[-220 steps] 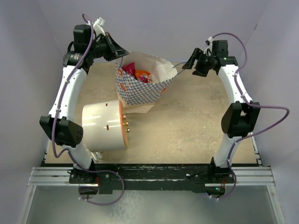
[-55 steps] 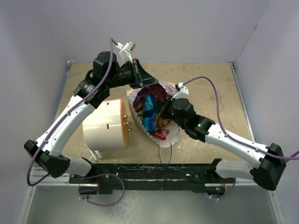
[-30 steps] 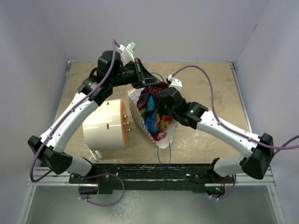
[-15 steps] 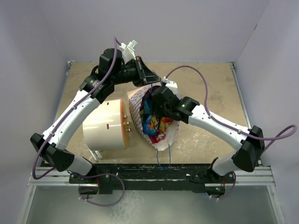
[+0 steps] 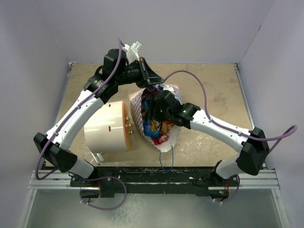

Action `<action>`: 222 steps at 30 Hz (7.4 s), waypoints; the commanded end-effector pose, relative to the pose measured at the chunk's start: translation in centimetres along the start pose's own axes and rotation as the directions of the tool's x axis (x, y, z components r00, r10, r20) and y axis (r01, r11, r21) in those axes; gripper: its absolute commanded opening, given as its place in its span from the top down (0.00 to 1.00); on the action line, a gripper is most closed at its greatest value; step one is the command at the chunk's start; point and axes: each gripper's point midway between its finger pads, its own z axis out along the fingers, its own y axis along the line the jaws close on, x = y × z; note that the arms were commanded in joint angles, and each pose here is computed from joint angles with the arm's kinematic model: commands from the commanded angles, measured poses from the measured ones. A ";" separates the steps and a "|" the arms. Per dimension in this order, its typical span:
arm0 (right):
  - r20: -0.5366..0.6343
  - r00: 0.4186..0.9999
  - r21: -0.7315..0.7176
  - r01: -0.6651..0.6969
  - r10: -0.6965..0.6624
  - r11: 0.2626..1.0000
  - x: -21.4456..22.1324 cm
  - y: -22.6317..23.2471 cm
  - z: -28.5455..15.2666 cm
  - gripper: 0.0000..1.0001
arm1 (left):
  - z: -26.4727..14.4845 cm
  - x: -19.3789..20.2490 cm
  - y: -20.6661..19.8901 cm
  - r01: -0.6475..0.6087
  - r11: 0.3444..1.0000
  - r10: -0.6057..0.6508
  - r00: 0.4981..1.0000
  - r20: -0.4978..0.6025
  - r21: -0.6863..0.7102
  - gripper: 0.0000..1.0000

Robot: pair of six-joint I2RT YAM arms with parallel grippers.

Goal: Take the snacks out of the paper bag

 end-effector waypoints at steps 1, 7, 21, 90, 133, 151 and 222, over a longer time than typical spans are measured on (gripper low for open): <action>0.000 1.000 -0.034 0.002 -0.002 0.999 -0.2 0.8 0.5 0.43 | -0.8 -1.5 -2.2 -0.034 0.998 0.031 0.998 0.046 0.056 1.00; 0.050 0.998 -0.031 0.050 -0.049 0.998 -2.5 1.5 -1.0 0.78 | -0.9 -1.5 -2.0 -0.041 0.998 0.039 0.998 0.042 0.047 1.00; 0.323 0.945 -0.309 0.052 0.053 0.949 -10.9 7.3 -10.0 1.00 | -2.6 -2.9 -1.6 -0.066 0.998 0.064 0.993 0.094 0.018 1.00; 0.557 0.743 0.428 -0.640 0.372 0.639 -14.6 -28.0 -6.1 1.00 | -5.2 -5.1 -0.4 -0.103 0.992 0.097 0.992 0.078 0.076 1.00; 0.148 0.979 -0.267 -0.095 0.138 0.959 -12.3 -4.0 -14.4 0.36 | -5.1 -0.8 0.3 -0.099 0.991 0.103 0.994 -0.039 0.092 1.00; 0.077 0.997 0.122 -0.042 0.033 0.992 0.9 -1.5 -8.4 0.39 | -5.4 -1.0 0.0 -0.092 0.992 0.095 0.995 -0.029 0.081 1.00; 0.444 0.882 -0.419 0.361 -0.159 0.833 -7.3 4.8 -29.1 1.00 | -3.1 -0.1 1.1 -0.040 0.998 0.043 0.997 -0.060 0.044 1.00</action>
